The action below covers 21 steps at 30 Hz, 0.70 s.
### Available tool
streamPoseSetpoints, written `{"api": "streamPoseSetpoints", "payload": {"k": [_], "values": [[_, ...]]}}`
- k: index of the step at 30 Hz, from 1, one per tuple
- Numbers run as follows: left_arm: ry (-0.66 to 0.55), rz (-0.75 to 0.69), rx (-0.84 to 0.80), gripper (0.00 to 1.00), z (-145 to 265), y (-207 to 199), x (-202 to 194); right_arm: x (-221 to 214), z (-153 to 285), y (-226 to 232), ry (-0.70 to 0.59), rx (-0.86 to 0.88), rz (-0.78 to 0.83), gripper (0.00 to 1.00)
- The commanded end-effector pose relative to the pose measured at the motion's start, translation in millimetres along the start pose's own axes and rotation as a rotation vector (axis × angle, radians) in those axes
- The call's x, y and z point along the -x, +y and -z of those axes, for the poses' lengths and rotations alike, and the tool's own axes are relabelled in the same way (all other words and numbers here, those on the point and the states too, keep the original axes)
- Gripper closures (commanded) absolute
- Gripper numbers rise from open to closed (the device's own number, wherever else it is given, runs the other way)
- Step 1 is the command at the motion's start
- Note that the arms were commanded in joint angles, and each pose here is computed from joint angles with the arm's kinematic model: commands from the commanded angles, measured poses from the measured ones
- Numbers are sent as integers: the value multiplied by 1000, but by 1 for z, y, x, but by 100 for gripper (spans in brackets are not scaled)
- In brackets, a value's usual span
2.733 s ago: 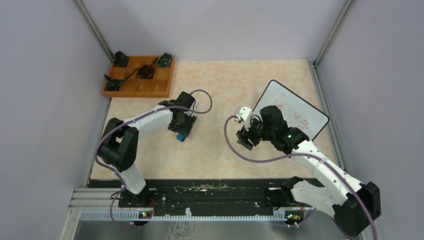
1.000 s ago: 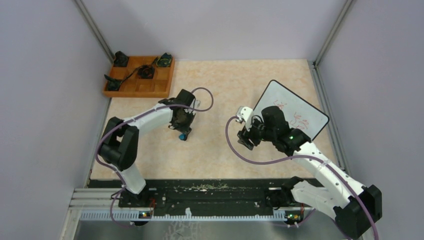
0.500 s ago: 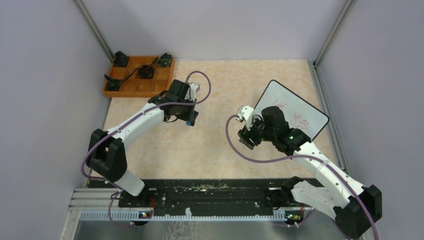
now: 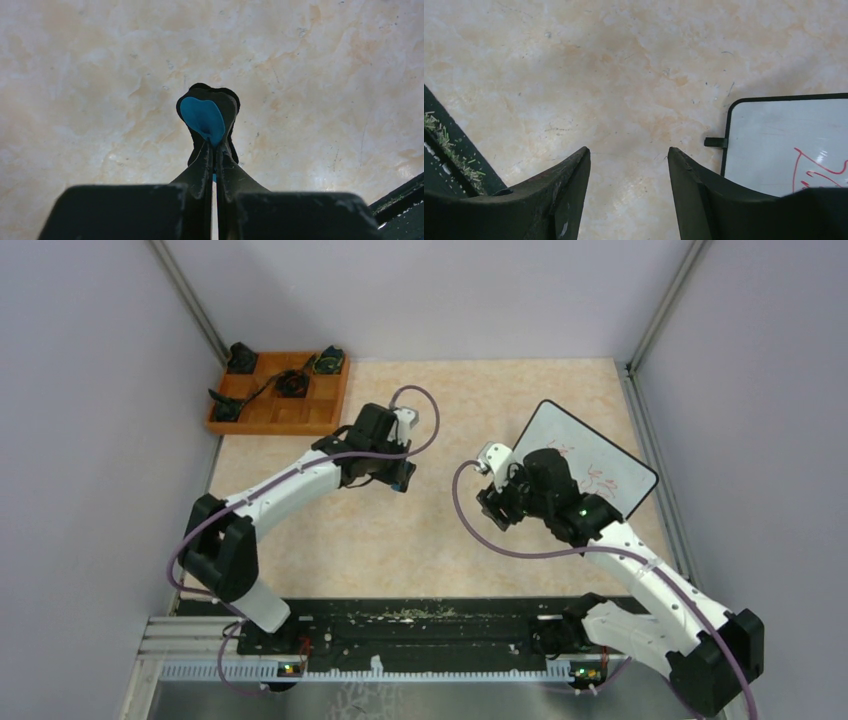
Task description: Erase the whiteboard
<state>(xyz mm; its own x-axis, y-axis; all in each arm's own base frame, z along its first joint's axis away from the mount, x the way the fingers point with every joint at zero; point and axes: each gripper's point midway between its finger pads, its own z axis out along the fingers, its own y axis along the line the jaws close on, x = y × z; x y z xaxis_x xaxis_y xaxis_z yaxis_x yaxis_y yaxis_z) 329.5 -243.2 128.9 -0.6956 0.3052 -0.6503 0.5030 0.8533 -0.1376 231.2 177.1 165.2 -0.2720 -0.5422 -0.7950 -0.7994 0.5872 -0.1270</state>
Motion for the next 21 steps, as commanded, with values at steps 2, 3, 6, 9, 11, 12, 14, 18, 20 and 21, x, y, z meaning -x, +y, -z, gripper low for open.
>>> {"api": "streamPoseSetpoints", "payload": {"k": [2,3,6,9,11,12,14,18,20,21], "values": [[-48,-73,28,100,-21,-23,15,35,8,-38,-66,-177,-30,41],[-48,-84,41,100,-24,-25,14,35,10,-43,-63,-199,-40,41],[-52,-100,72,100,-31,-28,14,37,18,-62,-63,-257,-90,41],[-75,-102,80,100,-35,-30,13,43,32,-84,-92,-312,-153,41],[-89,-98,77,100,-37,-32,11,47,43,-98,-114,-359,-186,41],[-101,-95,76,100,-37,-32,12,48,49,-107,-118,-386,-200,41],[-120,-90,78,100,-38,-32,13,53,60,-116,-128,-419,-211,41],[-142,-90,70,100,-43,-35,13,60,78,-130,-131,-475,-232,41],[-147,-90,64,100,-48,-37,15,62,88,-137,-131,-500,-257,40],[-151,-94,55,100,-51,-39,16,63,94,-140,-131,-518,-270,40]]}}
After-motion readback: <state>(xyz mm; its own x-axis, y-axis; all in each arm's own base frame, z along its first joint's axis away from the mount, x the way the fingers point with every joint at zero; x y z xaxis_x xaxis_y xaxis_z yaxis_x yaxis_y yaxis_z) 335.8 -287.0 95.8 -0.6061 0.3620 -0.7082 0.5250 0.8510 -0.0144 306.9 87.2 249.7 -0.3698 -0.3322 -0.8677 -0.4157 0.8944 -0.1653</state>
